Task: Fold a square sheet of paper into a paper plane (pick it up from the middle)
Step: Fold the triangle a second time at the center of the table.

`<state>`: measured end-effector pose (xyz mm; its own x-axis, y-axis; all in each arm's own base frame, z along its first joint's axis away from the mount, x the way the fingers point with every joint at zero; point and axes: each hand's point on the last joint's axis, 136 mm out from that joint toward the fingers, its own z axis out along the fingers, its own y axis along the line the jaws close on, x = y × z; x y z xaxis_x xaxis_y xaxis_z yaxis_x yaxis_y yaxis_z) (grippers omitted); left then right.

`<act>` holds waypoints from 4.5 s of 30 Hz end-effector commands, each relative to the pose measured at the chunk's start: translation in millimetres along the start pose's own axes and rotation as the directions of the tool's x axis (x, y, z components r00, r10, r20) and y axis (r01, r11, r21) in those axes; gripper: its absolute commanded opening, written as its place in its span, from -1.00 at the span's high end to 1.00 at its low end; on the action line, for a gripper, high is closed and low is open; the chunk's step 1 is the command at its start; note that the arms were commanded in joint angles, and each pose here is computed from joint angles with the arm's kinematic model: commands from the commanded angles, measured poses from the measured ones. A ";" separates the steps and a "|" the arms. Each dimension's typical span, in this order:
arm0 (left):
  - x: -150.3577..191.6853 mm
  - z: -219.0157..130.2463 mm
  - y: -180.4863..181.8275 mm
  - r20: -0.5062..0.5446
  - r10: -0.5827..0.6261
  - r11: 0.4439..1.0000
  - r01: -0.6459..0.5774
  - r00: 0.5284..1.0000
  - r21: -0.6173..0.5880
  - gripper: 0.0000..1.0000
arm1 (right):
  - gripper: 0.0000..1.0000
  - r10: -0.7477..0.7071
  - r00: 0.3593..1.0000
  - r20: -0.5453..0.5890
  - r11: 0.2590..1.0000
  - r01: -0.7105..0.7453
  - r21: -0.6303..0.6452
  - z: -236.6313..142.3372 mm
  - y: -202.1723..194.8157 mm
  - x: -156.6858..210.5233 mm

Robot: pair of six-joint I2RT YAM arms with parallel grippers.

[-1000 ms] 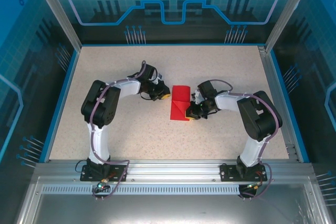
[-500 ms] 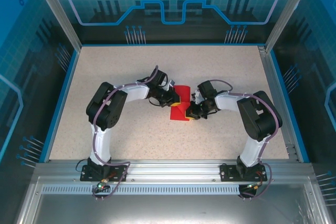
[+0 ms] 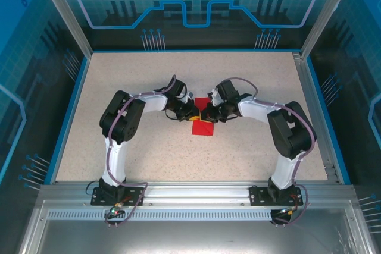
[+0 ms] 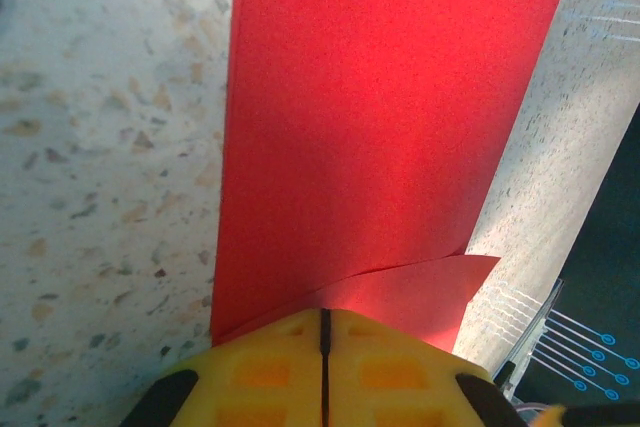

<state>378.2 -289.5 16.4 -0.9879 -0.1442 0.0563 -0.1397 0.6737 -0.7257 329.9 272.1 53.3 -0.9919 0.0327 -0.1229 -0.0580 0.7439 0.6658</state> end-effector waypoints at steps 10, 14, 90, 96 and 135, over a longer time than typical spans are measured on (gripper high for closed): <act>4.6 6.0 20.4 -0.019 -0.025 0.998 0.024 1.000 -0.062 0.90 | 0.87 0.086 0.988 -0.127 0.986 -0.066 0.154 27.4 -50.1 38.5; 4.2 8.3 28.0 -0.012 -0.047 0.995 0.046 0.999 -0.083 0.93 | 0.83 0.076 0.989 -0.126 0.991 -0.061 0.122 20.7 -42.9 42.5; 29.8 24.2 6.0 -0.034 -0.067 0.995 0.064 0.997 -0.076 0.84 | 0.92 0.197 0.976 -0.096 0.974 -0.184 0.135 14.8 -81.9 48.3; 14.6 15.0 22.3 0.018 -0.076 0.991 0.078 0.997 -0.110 0.84 | 0.99 0.199 0.974 -0.104 0.969 -0.180 0.171 14.6 -88.7 52.2; 6.1 -25.2 -29.3 0.042 0.017 0.999 -0.016 0.999 -0.029 0.73 | 0.97 0.186 0.977 -0.102 0.976 -0.173 0.129 13.7 -72.3 43.8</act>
<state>393.4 -266.4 54.4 -0.9737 -0.2264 -0.0271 -0.1475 0.7158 -0.6826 315.6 239.8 11.1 -0.9954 0.0926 -0.0225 0.0551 0.7518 0.6571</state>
